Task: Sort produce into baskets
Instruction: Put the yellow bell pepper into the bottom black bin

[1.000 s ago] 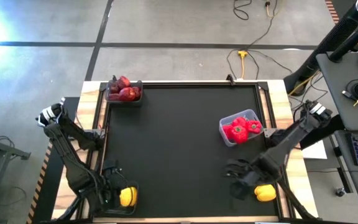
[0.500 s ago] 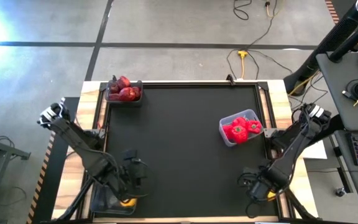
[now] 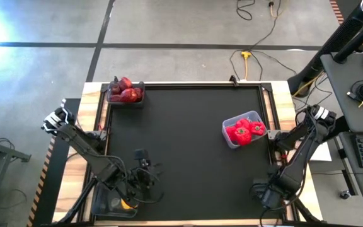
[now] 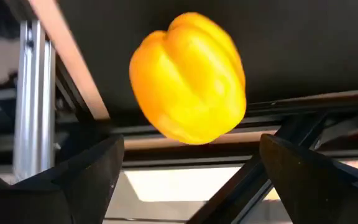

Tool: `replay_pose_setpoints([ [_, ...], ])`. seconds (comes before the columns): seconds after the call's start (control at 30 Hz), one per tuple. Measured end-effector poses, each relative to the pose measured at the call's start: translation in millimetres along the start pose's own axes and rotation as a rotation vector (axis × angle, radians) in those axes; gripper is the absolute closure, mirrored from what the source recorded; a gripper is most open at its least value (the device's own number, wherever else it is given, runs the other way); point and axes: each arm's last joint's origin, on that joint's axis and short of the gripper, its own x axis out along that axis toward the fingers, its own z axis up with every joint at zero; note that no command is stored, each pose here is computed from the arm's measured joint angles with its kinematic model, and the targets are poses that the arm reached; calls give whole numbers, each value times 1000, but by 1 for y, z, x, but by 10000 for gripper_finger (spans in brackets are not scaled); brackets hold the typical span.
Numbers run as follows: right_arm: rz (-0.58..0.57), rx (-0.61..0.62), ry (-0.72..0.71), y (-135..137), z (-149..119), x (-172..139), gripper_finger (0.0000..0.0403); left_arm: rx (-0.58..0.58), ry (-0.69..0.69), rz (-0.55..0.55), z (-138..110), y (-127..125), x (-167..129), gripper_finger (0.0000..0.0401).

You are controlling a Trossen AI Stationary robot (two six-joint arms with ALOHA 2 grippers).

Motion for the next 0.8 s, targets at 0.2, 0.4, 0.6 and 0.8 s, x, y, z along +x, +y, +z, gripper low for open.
replay_pose_setpoints([
  [0.2, -7, -204, 3, 2, -5, 3, 37, 42, -108, 234, 2, 5, 7, 288],
  [0.4, -7, -256, -1, 7, 0, 10, 37, 56, -114, 319, -4, 0, 20, 288],
  [0.6, -109, -374, 5, 12, 11, 31, 37, 43, -100, 348, -1, 4, 30, 288],
  [0.8, -150, -388, 50, 20, 23, 55, 37, 39, -87, 370, 2, 10, 36, 288],
])
